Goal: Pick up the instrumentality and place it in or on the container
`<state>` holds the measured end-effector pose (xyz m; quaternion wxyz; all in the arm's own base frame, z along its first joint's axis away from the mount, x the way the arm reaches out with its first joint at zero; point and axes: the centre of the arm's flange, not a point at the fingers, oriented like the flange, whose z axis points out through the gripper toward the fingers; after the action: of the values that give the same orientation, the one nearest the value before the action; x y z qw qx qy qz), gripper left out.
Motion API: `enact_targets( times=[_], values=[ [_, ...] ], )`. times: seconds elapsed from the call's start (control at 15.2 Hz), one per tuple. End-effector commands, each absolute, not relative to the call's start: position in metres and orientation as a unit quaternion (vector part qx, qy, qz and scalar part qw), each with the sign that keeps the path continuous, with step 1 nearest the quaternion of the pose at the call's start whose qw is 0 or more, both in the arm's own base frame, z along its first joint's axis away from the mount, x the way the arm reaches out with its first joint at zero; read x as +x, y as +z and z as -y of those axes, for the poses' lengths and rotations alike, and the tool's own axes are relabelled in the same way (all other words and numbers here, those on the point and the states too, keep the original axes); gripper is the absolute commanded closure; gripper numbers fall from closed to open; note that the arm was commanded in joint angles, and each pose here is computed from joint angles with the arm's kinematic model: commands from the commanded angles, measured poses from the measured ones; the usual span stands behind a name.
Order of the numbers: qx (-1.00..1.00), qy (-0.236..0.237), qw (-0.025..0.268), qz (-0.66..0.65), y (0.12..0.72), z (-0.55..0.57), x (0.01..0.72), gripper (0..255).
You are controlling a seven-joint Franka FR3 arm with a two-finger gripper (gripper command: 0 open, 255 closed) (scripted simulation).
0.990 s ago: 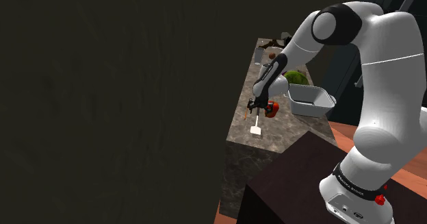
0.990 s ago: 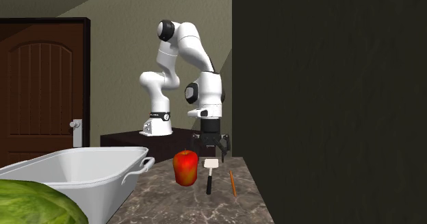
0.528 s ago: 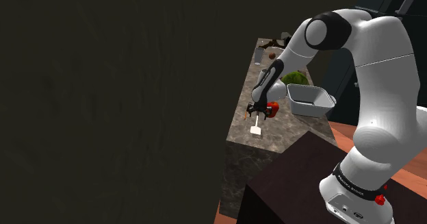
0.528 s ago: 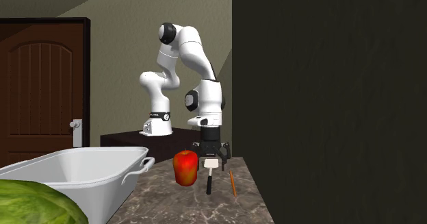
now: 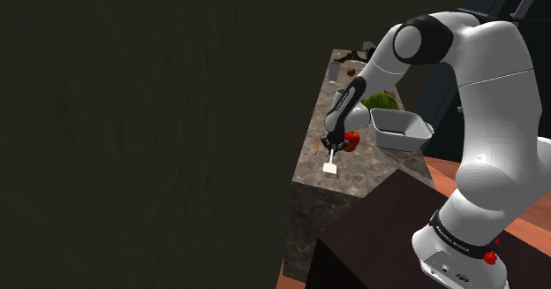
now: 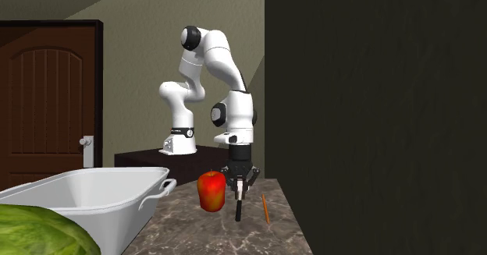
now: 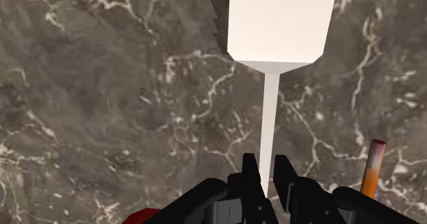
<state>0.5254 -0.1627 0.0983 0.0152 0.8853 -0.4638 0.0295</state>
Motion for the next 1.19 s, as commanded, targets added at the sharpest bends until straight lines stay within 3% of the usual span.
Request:
enact_targets(
  times=[0.0, 0.4, 1.12],
  values=[
    [0.885, 0.03, 0.015, 0.464, 0.098, 0.163, 0.525, 255],
    [0.885, 0.03, 0.015, 0.464, 0.098, 0.163, 0.525, 255],
    [0.885, 0.03, 0.015, 0.464, 0.156, 0.163, 0.525, 255]
  ],
)
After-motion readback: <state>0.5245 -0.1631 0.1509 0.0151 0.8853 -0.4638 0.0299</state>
